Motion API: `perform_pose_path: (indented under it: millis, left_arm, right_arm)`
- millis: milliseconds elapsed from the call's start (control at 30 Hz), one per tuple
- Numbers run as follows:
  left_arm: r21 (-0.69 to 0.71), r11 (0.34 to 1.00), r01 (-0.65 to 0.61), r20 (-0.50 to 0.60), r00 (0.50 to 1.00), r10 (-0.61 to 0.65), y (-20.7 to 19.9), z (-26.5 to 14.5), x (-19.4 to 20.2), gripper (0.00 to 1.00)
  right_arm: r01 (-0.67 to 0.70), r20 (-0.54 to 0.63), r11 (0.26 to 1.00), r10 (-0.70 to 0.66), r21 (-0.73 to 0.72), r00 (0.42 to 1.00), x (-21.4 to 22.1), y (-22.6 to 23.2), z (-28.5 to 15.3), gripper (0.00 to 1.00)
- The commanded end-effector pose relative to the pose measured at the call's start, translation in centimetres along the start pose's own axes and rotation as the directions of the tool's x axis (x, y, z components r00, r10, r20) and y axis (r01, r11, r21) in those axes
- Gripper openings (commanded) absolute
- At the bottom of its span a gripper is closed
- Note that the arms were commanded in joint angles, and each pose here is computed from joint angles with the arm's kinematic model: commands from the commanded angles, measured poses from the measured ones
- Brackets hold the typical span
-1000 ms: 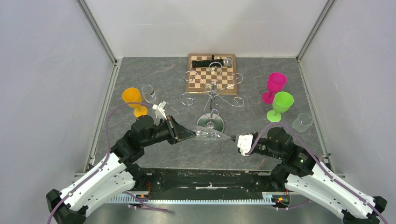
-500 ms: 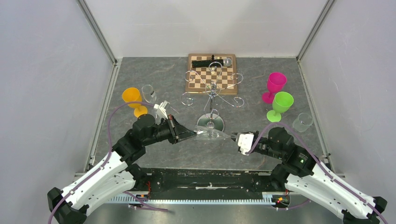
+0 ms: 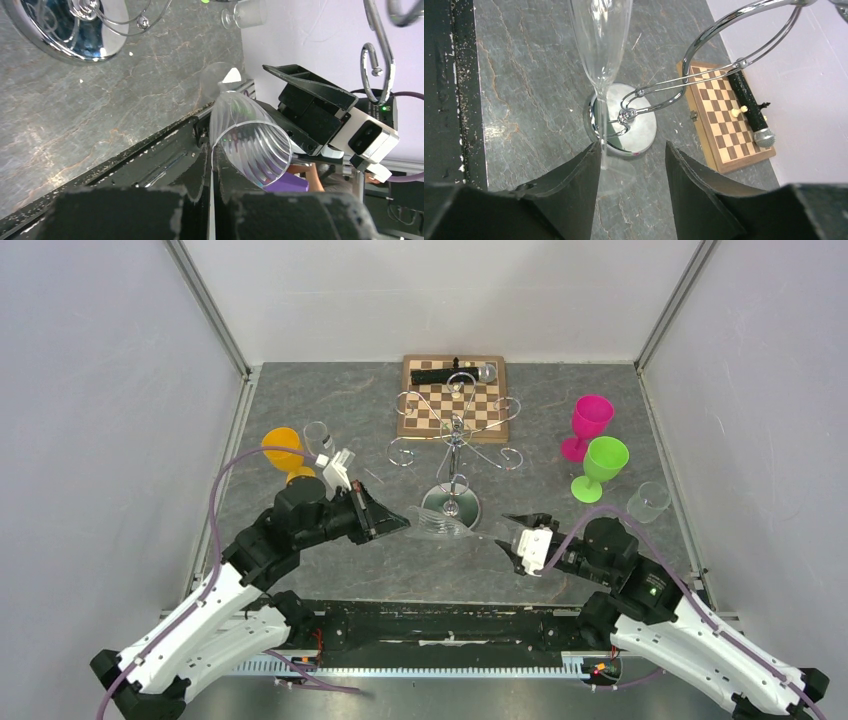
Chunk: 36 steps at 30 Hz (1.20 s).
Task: Take the wine glass off the wine glass rack
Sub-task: Place the wine glass at the center of the board.
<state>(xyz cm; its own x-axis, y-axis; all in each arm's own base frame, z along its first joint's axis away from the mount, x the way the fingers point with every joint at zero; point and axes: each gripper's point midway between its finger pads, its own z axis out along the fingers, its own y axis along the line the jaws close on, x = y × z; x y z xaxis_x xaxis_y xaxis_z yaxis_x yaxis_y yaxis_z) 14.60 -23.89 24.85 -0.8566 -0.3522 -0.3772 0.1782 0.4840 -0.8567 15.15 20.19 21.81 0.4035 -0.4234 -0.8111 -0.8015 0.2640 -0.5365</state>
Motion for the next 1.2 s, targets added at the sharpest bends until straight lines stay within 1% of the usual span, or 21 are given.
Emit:
perform_pose_path:
  millis: [0,167,400,567,733,833,967,1167]
  left_arm:
    - [-0.077,0.991,-0.108,0.041,0.993,0.111,0.0,-1.4,-1.4,0.02]
    - [-0.194,0.969,-0.155,0.055,0.984,0.169,0.8,-3.2,-2.3,0.02]
    - [-0.334,0.920,-0.205,0.070,0.968,0.241,1.3,-6.6,-3.6,0.02]
    - [-0.480,0.850,-0.215,0.110,0.947,0.301,2.6,-8.9,-5.6,0.02]
    - [-0.618,0.758,-0.211,0.140,0.918,0.370,4.1,-10.9,-7.6,0.02]
    - [-0.673,0.708,-0.214,0.143,0.902,0.408,4.5,-11.6,-8.7,0.02]
    - [-0.743,0.633,-0.218,0.123,0.885,0.449,5.2,-11.7,-10.1,0.02]
    - [-0.794,0.564,-0.226,0.100,0.867,0.488,5.5,-11.1,-11.8,0.02]
  right_arm:
    - [-0.012,0.041,0.999,0.011,0.042,0.999,-1.2,-0.8,-0.5,0.54]
    - [-0.045,0.032,0.996,0.043,0.077,0.999,-1.1,-1.4,-0.8,0.58]
    - [-0.055,0.014,0.995,0.054,0.081,0.998,-0.6,-1.4,-0.5,0.59]
    - [-0.126,-0.002,0.988,0.127,0.089,0.992,-0.2,-1.4,0.1,0.62]
    - [-0.239,-0.049,0.952,0.252,0.190,0.966,0.5,-2.9,0.2,0.65]
    - [-0.306,-0.063,0.924,0.328,0.229,0.943,0.7,-3.4,0.3,0.66]
    - [-0.370,-0.100,0.899,0.401,0.232,0.911,0.8,-3.3,0.5,0.65]
    - [-0.444,-0.106,0.871,0.472,0.209,0.875,0.0,-3.0,0.9,0.66]
